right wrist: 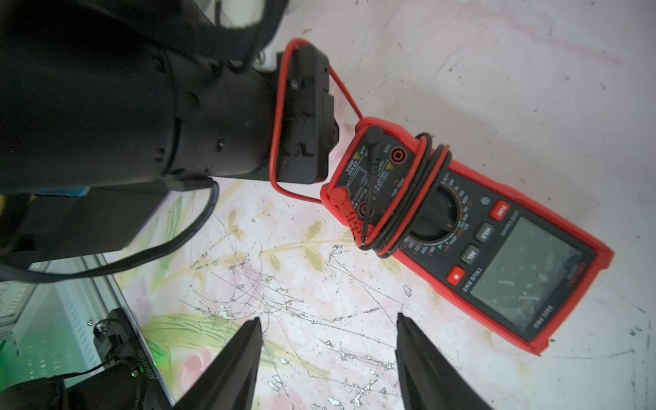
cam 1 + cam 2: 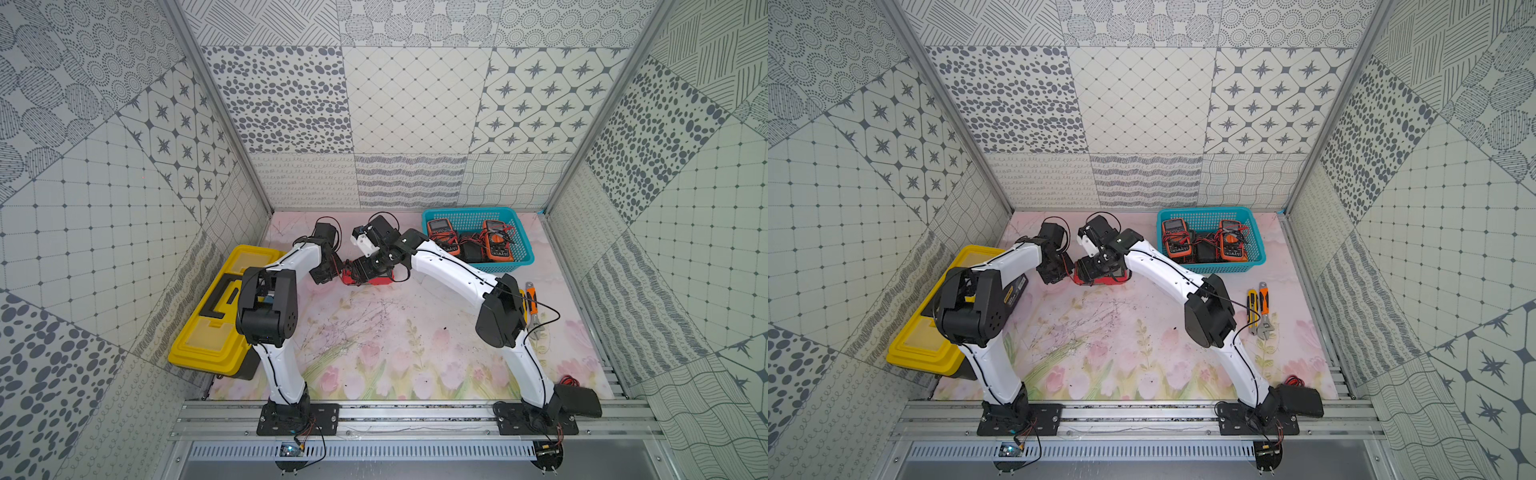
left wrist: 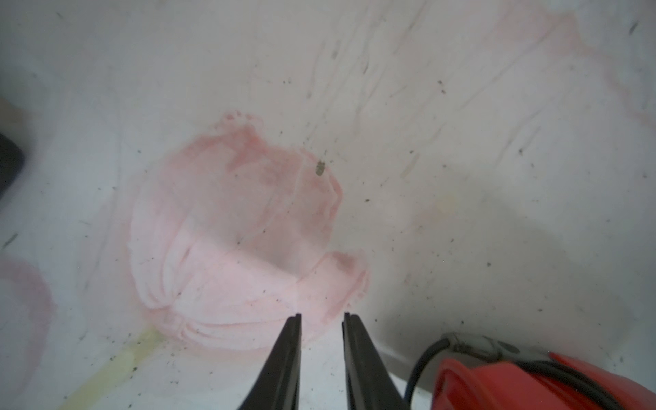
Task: Put the multimeter into the basket
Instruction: Adjust the multimeter at the center of the board, then pick up the multimeter from the center of the board.
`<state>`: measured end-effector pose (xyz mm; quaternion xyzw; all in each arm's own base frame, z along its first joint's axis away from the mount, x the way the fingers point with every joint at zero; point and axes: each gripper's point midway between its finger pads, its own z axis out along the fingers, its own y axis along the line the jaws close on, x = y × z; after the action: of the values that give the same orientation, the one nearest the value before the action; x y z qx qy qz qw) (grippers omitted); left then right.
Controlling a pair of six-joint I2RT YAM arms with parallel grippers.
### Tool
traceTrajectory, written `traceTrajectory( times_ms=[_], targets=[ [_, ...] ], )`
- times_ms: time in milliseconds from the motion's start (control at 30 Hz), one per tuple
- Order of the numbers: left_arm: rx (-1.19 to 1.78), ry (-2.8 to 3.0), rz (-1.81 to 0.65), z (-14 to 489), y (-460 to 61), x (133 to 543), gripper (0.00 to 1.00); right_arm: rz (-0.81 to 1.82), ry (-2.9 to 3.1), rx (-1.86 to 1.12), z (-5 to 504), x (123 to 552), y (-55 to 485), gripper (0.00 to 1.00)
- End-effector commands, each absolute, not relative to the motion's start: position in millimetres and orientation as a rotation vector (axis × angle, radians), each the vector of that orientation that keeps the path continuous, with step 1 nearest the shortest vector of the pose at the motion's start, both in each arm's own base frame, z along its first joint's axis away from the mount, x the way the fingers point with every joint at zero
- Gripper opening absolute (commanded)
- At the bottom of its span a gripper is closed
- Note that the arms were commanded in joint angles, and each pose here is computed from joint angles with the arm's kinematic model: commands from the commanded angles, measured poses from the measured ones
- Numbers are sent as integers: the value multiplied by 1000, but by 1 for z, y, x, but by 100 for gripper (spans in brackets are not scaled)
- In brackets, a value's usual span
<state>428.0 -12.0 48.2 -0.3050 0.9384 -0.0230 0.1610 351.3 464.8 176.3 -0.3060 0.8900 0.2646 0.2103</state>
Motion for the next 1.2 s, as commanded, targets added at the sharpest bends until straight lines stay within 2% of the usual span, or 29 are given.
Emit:
traceTrajectory(
  times_ms=[0, 233, 300, 400, 467, 500, 533, 867, 1167],
  targets=[
    [-830, 2699, 117, 55, 12, 422, 27, 813, 2385, -872, 213, 352, 462, 70],
    [-817, 2676, 134, 69, 17, 426, 35, 887, 2360, -850, 225, 367, 447, 78],
    [-808, 2666, 135, 76, 18, 428, 41, 903, 2338, -853, 230, 371, 443, 80],
    [-796, 2646, 124, 87, 17, 430, 59, 905, 2296, -862, 237, 378, 434, 84],
    [-790, 2632, 113, 95, 17, 432, 66, 877, 2273, -891, 235, 382, 428, 86],
    [-792, 2627, 110, 98, 17, 432, 69, 858, 2268, -905, 232, 383, 426, 97],
    [-793, 2619, 105, 103, 17, 433, 71, 840, 2263, -921, 229, 385, 423, 99],
    [-814, 2558, 61, 131, 20, 429, 70, 653, 2189, -1125, 179, 410, 423, 99],
    [-801, 2641, 50, 99, 14, 433, 63, 543, 2026, -1338, 141, 431, 439, 98]
  ],
)
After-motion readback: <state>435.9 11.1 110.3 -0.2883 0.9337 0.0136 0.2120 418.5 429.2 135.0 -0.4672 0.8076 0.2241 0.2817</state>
